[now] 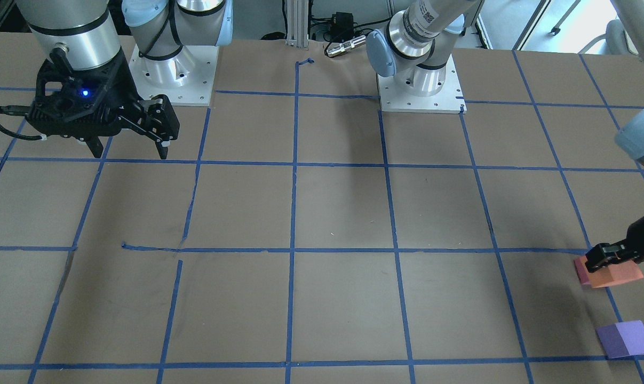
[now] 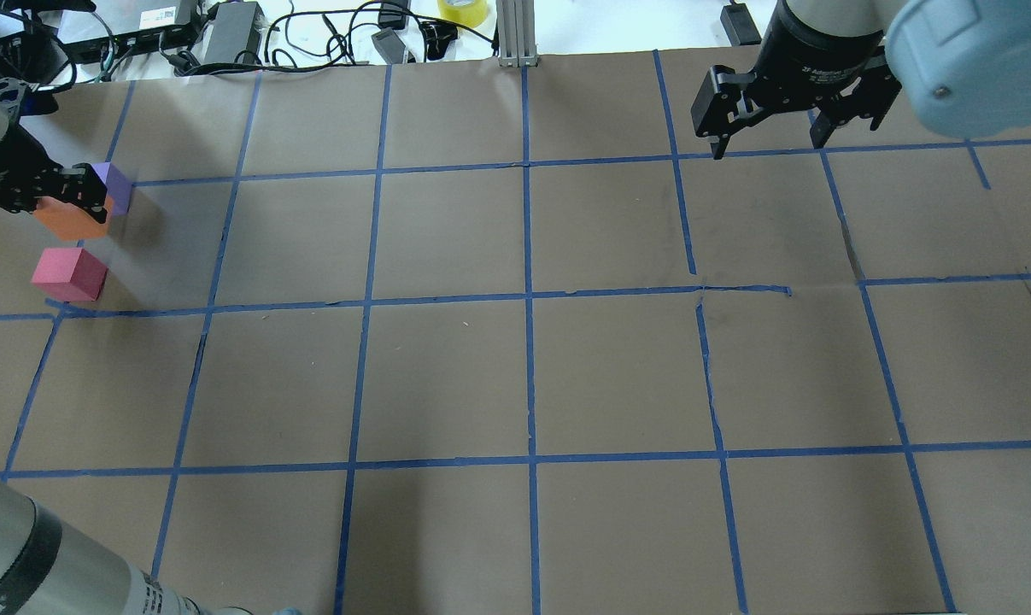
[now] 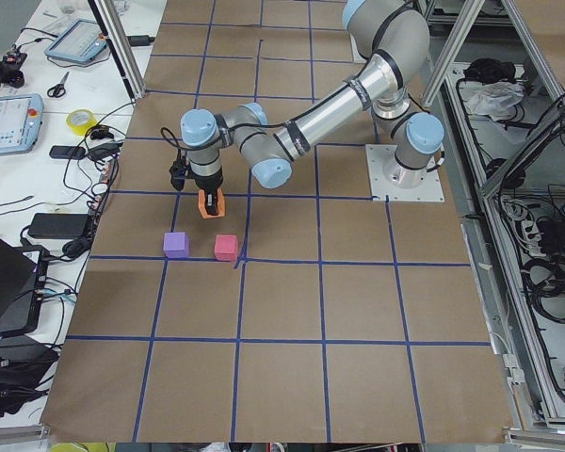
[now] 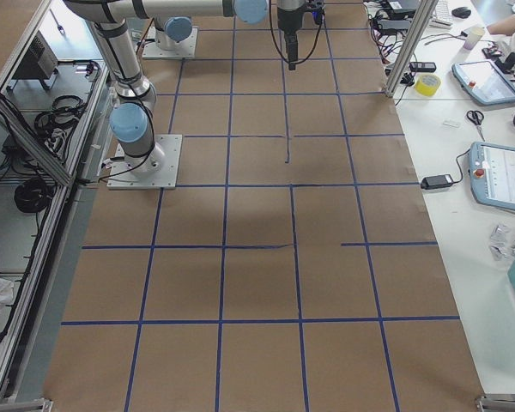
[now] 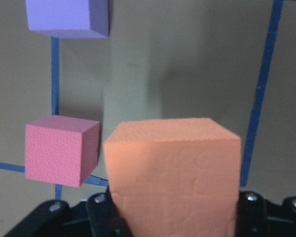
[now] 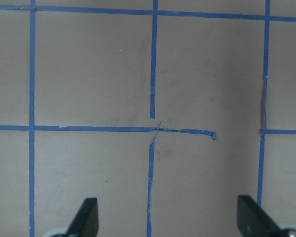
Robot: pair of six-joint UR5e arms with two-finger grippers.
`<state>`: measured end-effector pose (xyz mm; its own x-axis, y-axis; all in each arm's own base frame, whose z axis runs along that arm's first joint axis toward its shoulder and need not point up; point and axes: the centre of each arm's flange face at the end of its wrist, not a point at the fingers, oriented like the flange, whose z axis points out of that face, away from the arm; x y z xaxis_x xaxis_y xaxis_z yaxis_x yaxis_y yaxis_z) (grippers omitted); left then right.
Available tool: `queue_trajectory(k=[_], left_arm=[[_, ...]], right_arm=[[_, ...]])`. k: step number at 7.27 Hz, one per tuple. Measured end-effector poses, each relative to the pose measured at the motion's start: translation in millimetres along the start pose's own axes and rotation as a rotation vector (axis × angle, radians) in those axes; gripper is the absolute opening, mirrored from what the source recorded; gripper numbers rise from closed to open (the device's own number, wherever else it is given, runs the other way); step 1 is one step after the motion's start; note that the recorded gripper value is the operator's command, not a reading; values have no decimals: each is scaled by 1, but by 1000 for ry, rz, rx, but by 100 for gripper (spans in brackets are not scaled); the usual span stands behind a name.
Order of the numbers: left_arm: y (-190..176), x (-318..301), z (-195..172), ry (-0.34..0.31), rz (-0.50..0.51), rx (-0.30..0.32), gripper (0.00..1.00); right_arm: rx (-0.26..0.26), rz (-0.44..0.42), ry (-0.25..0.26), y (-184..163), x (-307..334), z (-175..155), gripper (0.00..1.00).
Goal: Arrange blocks in a line
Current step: 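Carry the orange cube with the left gripper toward the purple and pink cubes, then lower the orange cube into the gap between the purple and pink cubes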
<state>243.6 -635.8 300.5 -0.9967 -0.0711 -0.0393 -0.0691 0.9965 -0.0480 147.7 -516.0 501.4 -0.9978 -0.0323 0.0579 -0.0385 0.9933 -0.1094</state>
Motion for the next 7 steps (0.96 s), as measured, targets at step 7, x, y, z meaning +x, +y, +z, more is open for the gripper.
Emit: queue_trajectory(k=[7], left_arm=[[-35, -53, 37, 21, -6, 0, 0]], right_arm=[[-2, 0, 0, 0, 0, 0, 100]])
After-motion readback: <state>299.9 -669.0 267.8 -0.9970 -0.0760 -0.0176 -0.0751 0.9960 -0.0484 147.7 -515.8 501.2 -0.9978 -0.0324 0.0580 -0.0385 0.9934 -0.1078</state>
